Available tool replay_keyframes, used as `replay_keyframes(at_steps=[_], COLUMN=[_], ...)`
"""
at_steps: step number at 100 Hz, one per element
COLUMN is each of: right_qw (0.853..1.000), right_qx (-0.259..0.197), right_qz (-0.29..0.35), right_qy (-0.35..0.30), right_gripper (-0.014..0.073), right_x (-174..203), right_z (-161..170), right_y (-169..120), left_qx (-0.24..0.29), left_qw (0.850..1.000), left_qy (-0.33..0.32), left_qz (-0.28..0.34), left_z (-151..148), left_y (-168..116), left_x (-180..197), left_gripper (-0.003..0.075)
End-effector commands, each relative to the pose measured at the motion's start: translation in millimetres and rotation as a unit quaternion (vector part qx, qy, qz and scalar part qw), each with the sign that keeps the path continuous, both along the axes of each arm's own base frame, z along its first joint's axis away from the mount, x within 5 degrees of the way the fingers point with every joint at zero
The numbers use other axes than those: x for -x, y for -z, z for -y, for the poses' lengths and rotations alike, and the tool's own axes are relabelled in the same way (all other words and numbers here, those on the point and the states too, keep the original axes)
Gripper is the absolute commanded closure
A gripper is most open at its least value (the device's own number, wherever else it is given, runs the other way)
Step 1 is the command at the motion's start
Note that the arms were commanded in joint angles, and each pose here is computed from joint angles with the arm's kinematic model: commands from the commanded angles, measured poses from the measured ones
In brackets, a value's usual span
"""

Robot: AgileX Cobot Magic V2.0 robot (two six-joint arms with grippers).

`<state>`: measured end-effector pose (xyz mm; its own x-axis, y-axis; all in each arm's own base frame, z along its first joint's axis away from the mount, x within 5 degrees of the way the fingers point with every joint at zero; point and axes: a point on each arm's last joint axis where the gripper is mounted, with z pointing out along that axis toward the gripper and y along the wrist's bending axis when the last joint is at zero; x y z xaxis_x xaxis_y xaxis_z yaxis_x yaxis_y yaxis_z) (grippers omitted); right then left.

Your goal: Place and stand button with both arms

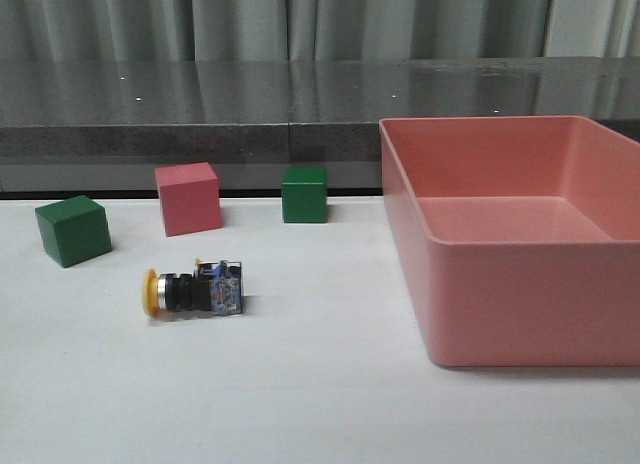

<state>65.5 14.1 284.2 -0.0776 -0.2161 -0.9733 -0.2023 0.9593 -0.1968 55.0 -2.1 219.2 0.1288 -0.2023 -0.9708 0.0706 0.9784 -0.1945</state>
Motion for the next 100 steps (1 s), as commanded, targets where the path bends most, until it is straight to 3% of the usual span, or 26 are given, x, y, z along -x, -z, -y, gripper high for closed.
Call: replay_keyframes(at_steps=[1, 14, 22, 27, 34, 50, 62, 74, 81, 90, 100], right_qw=[0.999, 0.999, 0.999, 0.999, 0.999, 0.999, 0.999, 0.999, 0.999, 0.999, 0.999], right_qx=[-0.012, -0.012, -0.012, -0.012, -0.012, -0.012, -0.012, -0.012, -0.012, -0.012, -0.012], right_qz=[0.042, 0.042, 0.042, 0.042, 0.042, 0.042, 0.042, 0.042, 0.042, 0.042, 0.042], right_qy=[0.011, 0.011, 0.011, 0.011, 0.011, 0.011, 0.011, 0.011, 0.011, 0.011, 0.011], right_gripper=[0.0656, 0.0656, 0.0656, 0.0656, 0.0656, 0.0656, 0.0656, 0.0656, 0.0656, 0.0656, 0.0656], right_x=[0, 0, 0, 0, 0, 0, 0, 0, 0, 0, 0], right_z=[2, 2, 2, 2, 2, 2, 2, 2, 2, 2, 2], right_y=[-14, -14, -14, -14, -14, -14, -14, -14, -14, -14, -14], left_qx=[0.023, 0.011, -0.004, -0.023, -0.093, -0.216, -0.263, -0.290, -0.322, -0.353, -0.342], left_qw=[1.000, 0.997, 0.987, 0.975, 0.955, 0.909, 0.885, 0.868, 0.851, 0.832, 0.832], left_qy=[0.005, 0.027, 0.040, 0.050, 0.079, 0.160, 0.212, 0.258, 0.292, 0.338, 0.358], left_qz=[0.018, -0.075, -0.158, -0.215, -0.271, -0.318, -0.320, -0.309, -0.294, -0.264, -0.249], left_z=[0, 5, 8, 11, 16, 30, 42, 51, 57, 65, 71], left_y=[-20, -47, -61, -69, -81, -98, -101, -96, -86, -73, -58], left_x=[3, -7, -22, -37, -58, -110, -146, -176, -187, -201, -216], left_gripper=[0.0740, 0.0740, 0.0740, 0.0740, 0.0739, 0.0716, 0.0540, 0.0225, 0.0095, 0.0047, 0.0048])
